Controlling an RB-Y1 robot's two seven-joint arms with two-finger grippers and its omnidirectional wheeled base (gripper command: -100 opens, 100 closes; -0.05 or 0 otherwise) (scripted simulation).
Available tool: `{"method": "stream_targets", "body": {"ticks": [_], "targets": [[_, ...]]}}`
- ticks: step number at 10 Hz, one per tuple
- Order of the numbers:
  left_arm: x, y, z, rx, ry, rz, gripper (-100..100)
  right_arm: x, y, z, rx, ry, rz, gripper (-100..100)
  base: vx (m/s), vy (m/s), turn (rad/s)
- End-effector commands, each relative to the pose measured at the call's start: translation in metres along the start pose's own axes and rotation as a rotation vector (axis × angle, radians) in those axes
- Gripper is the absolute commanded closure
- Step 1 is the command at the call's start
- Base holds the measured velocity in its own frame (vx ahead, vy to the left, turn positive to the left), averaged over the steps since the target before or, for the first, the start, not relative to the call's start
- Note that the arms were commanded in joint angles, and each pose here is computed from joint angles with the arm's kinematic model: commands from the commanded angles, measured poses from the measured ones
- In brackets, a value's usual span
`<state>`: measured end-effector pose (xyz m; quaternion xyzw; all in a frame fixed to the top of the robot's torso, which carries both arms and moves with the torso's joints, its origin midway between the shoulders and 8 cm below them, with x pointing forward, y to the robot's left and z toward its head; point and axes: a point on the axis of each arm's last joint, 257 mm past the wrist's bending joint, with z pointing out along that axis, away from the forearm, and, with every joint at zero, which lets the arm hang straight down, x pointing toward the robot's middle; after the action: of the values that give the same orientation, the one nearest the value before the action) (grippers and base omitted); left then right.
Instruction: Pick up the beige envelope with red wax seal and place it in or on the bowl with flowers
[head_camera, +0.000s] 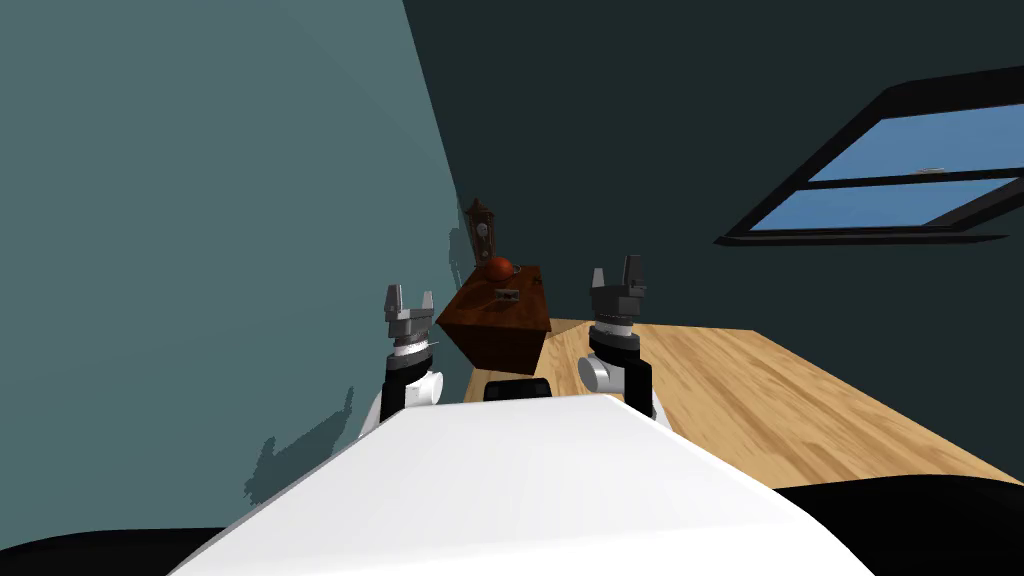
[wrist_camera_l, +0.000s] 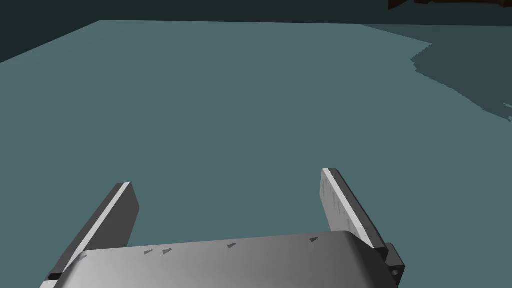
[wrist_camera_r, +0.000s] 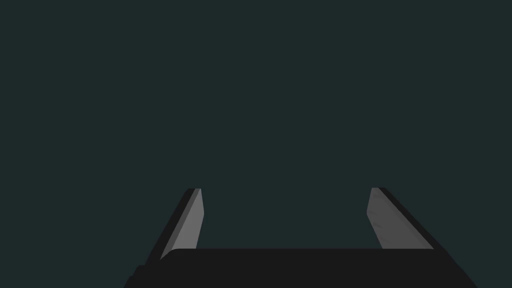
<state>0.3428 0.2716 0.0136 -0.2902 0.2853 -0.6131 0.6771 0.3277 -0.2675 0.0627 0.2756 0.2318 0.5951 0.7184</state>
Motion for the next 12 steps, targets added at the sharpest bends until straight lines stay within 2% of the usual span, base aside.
{"method": "stream_targets", "body": {"ticks": [1,5,6,7,8,12], "targets": [[-0.002,0.015,0.002,-0.036,0.022,-0.015,-100,0.0,0.0,0.0,0.0,0.0,0.0,0,-0.013,0.012,-0.061],[-0.015,0.061,0.01,-0.15,0.04,-0.077,-100,0.0,0.0,0.0,0.0,0.0,0.0,0,-0.034,0.039,-0.117],[-0.015,0.065,0.01,-0.163,0.038,-0.077,-100,0.0,0.0,0.0,0.0,0.0,0.0,0,-0.029,0.031,-0.045],[-0.021,0.08,0.013,-0.201,0.038,-0.097,-100,0.0,0.0,0.0,0.0,0.0,0.0,0,-0.033,0.024,-0.117],[-0.021,0.081,0.012,-0.207,0.037,-0.096,-100,0.0,0.0,0.0,0.0,0.0,0.0,0,-0.023,0.024,-0.052],[-0.042,0.133,0.022,-0.343,0.02,-0.161,-100,0.0,0.0,0.0,0.0,0.0,0.0,0,-0.03,0.034,-0.127]]}}
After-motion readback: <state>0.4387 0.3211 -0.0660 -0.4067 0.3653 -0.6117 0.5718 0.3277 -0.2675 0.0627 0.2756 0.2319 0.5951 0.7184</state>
